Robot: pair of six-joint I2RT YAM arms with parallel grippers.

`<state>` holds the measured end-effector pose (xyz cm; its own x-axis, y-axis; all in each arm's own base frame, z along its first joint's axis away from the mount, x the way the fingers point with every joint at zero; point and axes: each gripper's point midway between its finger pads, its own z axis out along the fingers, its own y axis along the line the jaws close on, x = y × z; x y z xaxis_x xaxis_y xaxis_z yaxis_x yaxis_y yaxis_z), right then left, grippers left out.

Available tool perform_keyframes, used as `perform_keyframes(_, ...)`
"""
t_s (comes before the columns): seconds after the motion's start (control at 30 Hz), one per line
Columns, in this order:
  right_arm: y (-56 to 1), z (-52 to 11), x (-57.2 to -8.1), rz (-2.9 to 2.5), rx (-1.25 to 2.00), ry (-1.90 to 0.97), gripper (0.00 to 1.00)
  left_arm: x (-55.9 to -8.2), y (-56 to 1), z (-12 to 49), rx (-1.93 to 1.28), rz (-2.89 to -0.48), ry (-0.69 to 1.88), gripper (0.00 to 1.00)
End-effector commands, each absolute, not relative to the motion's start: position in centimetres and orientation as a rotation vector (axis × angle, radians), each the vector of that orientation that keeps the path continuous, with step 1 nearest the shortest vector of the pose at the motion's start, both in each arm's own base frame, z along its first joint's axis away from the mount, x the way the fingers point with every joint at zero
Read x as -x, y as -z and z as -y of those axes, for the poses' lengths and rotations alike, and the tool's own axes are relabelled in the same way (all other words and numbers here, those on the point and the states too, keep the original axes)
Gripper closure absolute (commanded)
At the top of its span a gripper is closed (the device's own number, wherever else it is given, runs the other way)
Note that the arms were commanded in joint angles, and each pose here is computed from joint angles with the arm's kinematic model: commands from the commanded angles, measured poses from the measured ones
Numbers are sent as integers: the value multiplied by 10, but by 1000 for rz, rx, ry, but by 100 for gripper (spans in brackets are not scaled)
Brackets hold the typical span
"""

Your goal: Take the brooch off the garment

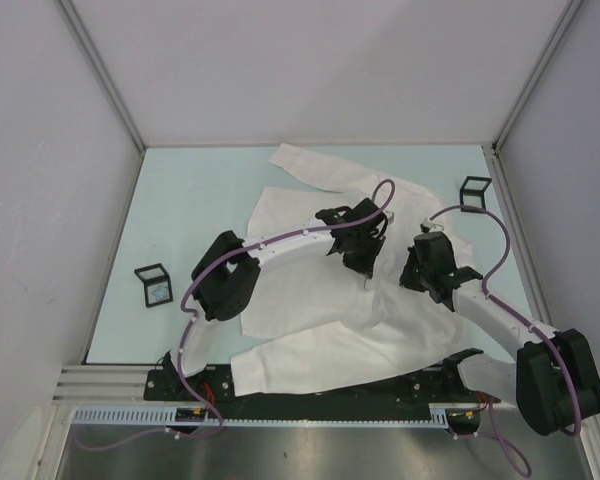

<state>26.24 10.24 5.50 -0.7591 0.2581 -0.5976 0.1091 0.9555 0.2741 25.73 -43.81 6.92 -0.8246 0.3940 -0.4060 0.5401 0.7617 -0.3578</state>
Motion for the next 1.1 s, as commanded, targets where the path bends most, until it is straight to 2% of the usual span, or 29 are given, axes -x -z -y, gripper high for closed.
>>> perform_keyframes(0.0,-42,-89,-265,-2446,-410,-262,96,-241,-78,438,-932,-2642,702,100)
perform_keyframes(0.27,-14,-39,-251,-2477,-804,-159,94,-249,-105,435,-864,-2557,709,100)
perform_keyframes(0.5,8,6,-235,-2444,-1187,-171,94,-254,-178,434,-779,-2409,896,100)
perform_keyframes(0.7,16,48,-218,-2337,-1447,-178,94,-252,-233,402,-725,-2301,1025,100)
perform_keyframes(0.83,-10,57,-235,-2259,-1322,-221,91,-254,-256,373,-685,-2255,1102,100)
perform_keyframes(1.0,-77,15,-260,-2239,-893,-341,75,-254,-277,354,-709,-2191,1168,99)
perform_keyframes(1.07,-105,-20,-265,-2211,-674,-474,64,-252,-283,352,-732,-2148,1204,99)
